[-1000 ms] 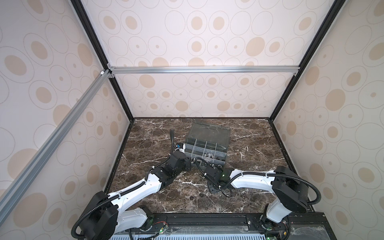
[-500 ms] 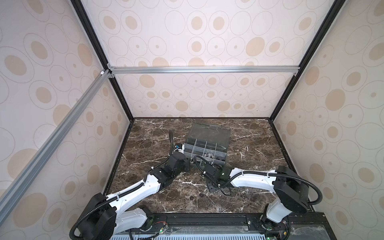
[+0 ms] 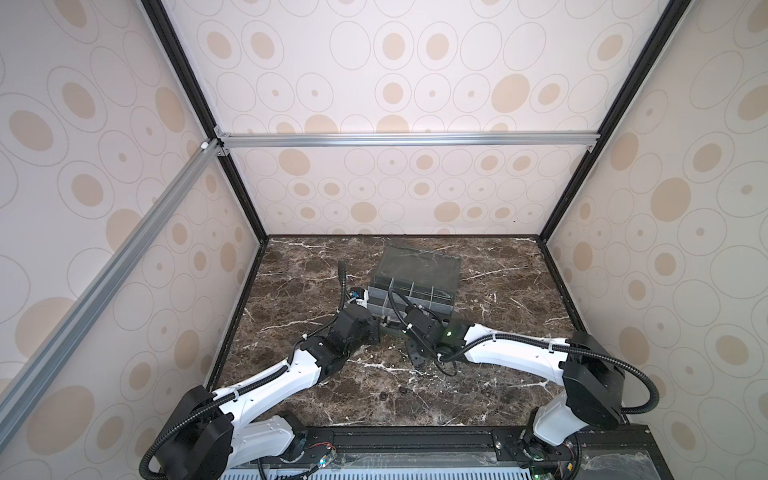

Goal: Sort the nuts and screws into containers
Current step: 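Lift the black hex nut with the right gripper and carry it over the box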

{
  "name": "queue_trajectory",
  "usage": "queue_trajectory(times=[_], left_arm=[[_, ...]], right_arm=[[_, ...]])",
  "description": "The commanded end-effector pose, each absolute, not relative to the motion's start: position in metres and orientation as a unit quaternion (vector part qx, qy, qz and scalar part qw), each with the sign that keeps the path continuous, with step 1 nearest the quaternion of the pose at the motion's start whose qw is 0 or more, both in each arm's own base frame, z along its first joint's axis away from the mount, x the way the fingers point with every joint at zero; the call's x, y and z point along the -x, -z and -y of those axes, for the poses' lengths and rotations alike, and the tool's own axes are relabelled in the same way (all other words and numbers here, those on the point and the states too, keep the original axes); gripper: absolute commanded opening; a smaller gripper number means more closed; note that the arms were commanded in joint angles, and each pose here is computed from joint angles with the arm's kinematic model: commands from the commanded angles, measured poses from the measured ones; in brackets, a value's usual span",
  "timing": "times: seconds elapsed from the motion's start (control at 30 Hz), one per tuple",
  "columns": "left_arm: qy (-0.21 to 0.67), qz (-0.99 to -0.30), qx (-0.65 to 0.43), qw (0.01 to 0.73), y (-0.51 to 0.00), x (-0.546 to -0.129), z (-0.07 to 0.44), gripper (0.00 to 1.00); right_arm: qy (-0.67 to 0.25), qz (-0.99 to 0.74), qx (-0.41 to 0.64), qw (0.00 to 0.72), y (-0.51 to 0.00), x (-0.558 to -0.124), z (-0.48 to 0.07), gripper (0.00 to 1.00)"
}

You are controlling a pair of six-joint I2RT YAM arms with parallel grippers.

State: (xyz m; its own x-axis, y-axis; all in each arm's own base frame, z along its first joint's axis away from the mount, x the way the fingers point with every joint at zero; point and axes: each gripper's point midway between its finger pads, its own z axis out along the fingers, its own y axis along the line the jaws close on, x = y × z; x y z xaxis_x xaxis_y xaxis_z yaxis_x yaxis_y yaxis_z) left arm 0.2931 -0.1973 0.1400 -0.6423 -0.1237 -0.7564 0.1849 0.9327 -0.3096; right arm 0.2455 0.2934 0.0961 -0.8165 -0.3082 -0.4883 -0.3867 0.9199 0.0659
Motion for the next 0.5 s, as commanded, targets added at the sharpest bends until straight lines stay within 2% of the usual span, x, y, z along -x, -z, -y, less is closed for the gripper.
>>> queue_trajectory(times=[0.0,0.23,0.47], left_arm=[[0.183,-0.883,0.000,0.433,-0.145,-0.295,0.191,0.35],[0.197,-0.883,0.009,0.426,-0.139,-0.289,0.190,0.35],[0.195,-0.882,0.007,0.428,-0.139,-0.289,0.188,0.35]], right_arm=[[-0.087,-0.939,0.192,0.272,-0.115,-0.272,-0.303,0.19],[-0.102,-0.934,0.179,0.292,-0.129,-0.322,-0.309,0.19],[-0.118,-0.929,0.182,0.300,-0.137,-0.351,-0.324,0.19]])
